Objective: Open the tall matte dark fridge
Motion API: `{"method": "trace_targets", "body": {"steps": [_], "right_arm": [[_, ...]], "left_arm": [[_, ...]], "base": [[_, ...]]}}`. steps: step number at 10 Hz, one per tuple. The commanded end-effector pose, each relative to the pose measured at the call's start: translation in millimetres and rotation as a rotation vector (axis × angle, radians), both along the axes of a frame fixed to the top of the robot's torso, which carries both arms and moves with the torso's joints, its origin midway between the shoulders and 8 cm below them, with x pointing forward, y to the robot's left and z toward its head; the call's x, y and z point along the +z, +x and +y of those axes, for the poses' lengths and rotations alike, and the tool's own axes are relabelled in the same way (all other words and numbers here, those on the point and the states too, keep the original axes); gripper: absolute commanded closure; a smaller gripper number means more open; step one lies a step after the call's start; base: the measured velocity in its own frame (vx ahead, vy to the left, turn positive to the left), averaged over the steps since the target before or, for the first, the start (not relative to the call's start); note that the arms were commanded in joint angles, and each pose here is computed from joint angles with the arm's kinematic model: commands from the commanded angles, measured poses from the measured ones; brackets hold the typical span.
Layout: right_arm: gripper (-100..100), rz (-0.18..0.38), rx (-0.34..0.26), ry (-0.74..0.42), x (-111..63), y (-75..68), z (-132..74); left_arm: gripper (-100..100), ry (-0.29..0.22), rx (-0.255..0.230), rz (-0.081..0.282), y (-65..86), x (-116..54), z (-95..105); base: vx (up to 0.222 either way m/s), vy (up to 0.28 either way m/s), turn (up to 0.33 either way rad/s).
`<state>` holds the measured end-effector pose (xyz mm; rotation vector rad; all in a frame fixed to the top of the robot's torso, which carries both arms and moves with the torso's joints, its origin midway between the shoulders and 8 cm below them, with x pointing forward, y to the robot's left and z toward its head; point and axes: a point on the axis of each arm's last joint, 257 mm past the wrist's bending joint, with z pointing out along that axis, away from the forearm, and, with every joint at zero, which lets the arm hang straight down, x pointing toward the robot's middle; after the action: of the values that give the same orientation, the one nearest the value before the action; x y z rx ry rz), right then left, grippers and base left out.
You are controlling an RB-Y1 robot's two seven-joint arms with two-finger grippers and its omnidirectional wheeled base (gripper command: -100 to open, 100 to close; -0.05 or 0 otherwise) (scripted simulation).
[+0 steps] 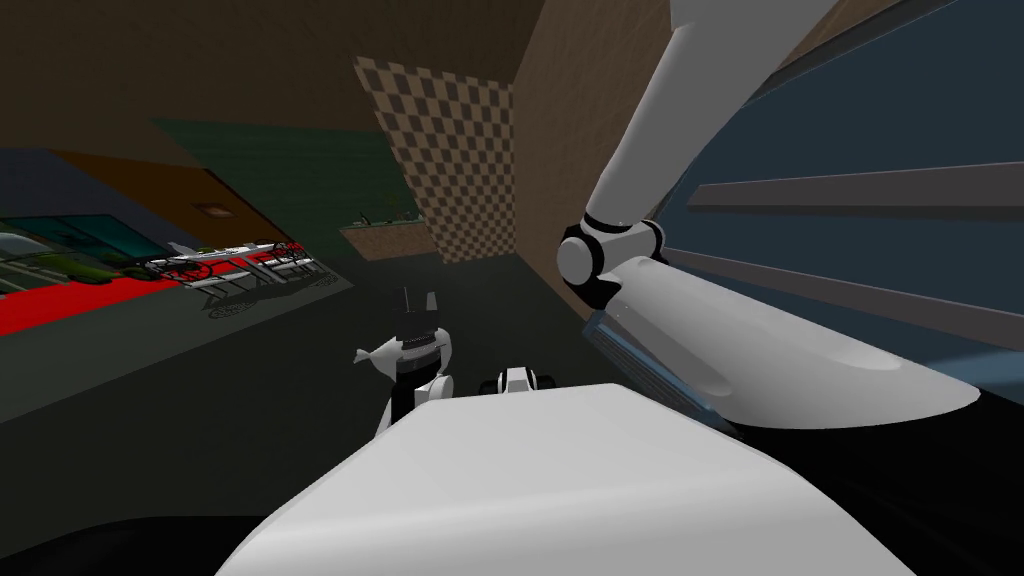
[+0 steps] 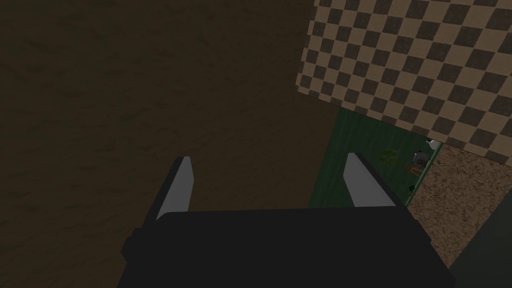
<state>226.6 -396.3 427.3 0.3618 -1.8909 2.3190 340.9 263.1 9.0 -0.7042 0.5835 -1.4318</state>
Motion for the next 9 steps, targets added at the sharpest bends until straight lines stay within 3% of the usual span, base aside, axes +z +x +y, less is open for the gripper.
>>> {"method": "trace_targets", "body": {"steps": [1, 3, 4, 9], "right_arm": [[-100, 0.001, 0.001, 0.001, 14.4, -10.1, -2.7], [-100, 0.0, 0.001, 0.001, 16.9, -11.4, -3.1], [0, 0.001, 0.001, 0.001, 17.3, -11.8, -3.2], [0, 0.001, 0.001, 0.001, 17.3, -11.7, -3.2]], "left_arm": [[0, 0.0, 0.0, 0.0, 0.0, 0.0, 0.0], [0, 0.0, 0.0, 0.0, 0.0, 0.0, 0.0], [0, 0.0, 0.0, 0.0, 0.0, 0.0, 0.0], [0, 0.0, 0.0, 0.0, 0.0, 0.0, 0.0]], "base": [[0.037, 0.004, -0.002], [0.033, 0.005, -0.001], [0.005, 0.001, 0.001], [0.0, 0.0, 0.0]]}}
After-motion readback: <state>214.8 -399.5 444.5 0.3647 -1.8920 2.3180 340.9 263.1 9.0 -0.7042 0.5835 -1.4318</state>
